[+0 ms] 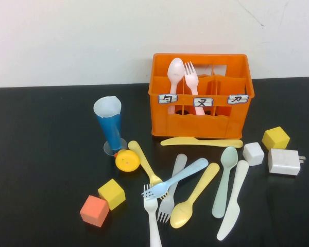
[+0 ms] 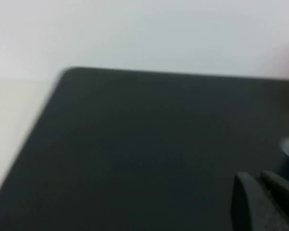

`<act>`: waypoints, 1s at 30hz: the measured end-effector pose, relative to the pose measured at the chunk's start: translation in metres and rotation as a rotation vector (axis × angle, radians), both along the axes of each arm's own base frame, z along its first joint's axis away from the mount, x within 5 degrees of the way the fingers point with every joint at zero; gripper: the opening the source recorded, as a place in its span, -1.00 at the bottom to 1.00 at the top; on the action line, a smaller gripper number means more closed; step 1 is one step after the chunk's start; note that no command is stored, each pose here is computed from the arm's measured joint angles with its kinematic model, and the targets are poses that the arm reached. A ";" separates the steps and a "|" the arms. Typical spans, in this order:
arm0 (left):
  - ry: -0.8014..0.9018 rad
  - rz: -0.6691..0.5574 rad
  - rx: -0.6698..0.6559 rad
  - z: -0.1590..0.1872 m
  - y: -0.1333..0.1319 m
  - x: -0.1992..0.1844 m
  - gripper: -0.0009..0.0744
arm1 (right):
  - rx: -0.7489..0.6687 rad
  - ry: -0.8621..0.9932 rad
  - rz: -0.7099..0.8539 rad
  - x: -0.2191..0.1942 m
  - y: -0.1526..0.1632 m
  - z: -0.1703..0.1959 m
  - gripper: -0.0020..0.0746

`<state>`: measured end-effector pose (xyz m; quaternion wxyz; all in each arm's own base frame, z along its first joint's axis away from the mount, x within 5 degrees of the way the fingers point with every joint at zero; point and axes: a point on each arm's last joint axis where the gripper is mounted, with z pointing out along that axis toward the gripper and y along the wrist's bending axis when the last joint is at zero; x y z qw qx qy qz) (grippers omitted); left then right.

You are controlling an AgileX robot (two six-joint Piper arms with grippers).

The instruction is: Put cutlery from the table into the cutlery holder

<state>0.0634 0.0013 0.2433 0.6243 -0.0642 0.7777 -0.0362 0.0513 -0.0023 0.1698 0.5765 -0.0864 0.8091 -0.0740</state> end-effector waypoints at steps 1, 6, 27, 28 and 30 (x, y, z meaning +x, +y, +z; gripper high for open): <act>-0.009 0.021 0.000 -0.002 0.001 -0.002 -0.98 | 0.000 0.000 0.000 0.000 0.000 0.000 -0.95; -0.014 0.070 0.001 -0.023 0.004 -0.008 -0.98 | 0.000 0.000 0.000 0.000 0.000 0.000 -0.95; 0.067 0.069 -0.007 -0.070 0.003 -0.011 -0.98 | 0.000 0.000 0.000 0.000 0.000 0.000 -0.95; 0.067 0.069 -0.007 -0.070 0.003 -0.011 -0.98 | 0.000 0.000 0.000 0.000 0.000 0.000 -0.95; 0.069 0.069 -0.007 -0.070 0.003 -0.011 -0.98 | 0.000 0.000 0.000 0.000 0.000 0.000 -0.95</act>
